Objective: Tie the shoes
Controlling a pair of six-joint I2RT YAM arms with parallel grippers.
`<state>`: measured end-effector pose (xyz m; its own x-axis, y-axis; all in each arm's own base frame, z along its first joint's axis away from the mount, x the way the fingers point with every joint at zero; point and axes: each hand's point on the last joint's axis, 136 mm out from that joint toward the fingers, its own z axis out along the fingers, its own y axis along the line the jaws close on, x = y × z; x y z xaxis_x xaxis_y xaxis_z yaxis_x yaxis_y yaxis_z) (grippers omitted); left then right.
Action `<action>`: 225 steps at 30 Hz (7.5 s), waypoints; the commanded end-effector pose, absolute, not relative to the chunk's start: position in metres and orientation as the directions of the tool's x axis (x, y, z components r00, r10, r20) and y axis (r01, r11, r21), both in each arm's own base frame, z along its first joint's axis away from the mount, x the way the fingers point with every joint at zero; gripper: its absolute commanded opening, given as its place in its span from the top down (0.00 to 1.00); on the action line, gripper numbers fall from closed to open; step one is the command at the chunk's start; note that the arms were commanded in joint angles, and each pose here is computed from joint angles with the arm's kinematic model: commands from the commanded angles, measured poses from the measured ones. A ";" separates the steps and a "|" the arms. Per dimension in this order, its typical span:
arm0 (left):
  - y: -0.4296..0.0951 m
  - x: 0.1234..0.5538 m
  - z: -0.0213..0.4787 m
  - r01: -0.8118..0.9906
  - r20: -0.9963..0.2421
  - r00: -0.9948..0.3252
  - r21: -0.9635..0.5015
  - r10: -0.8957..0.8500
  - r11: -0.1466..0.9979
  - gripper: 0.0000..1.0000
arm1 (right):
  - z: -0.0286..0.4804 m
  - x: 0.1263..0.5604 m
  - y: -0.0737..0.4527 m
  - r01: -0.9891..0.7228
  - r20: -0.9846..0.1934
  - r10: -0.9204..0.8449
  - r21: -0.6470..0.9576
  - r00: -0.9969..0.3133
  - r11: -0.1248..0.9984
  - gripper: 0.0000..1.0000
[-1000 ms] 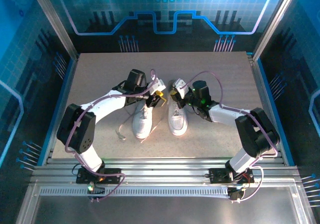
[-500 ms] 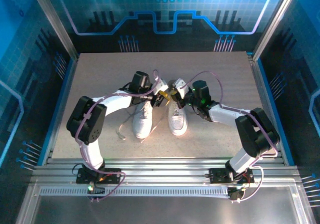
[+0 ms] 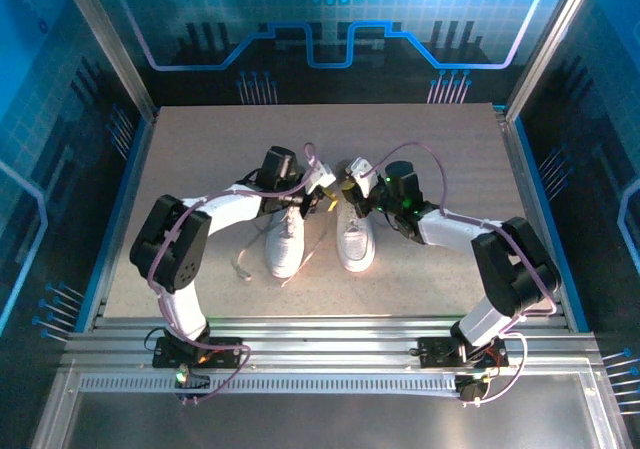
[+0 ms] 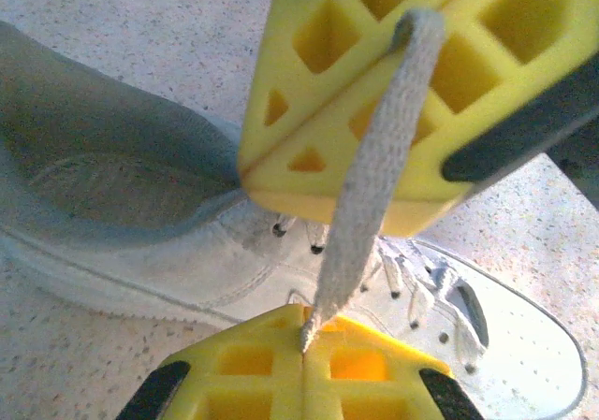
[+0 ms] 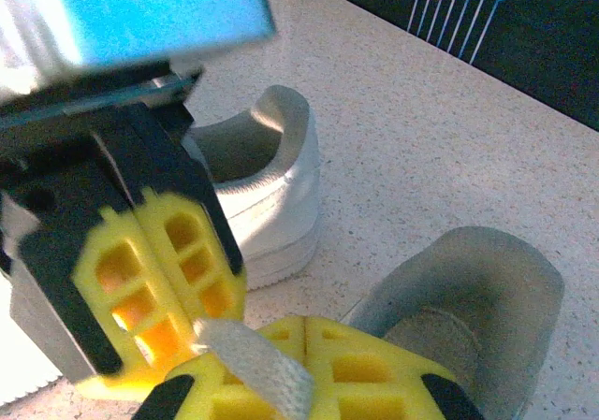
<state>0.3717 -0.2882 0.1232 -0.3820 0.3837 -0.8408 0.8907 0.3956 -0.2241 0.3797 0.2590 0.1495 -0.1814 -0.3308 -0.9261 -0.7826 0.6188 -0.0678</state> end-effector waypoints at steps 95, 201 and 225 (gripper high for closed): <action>-0.332 0.342 0.234 0.937 -0.899 -0.279 -0.177 0.339 0.300 1.00 | 0.258 0.455 0.226 -0.468 -0.635 -0.162 0.349 -0.755 0.812 1.00; -0.260 0.370 0.060 0.938 -0.545 -0.260 0.055 0.797 0.343 0.55 | 0.194 0.347 0.215 -0.737 -0.906 -0.359 -0.083 -0.224 0.671 1.00; -0.229 0.367 -0.018 0.991 -0.212 -0.123 0.020 0.969 0.130 0.42 | 0.196 0.348 0.201 -0.730 -0.903 -0.353 -0.067 -0.246 0.680 1.00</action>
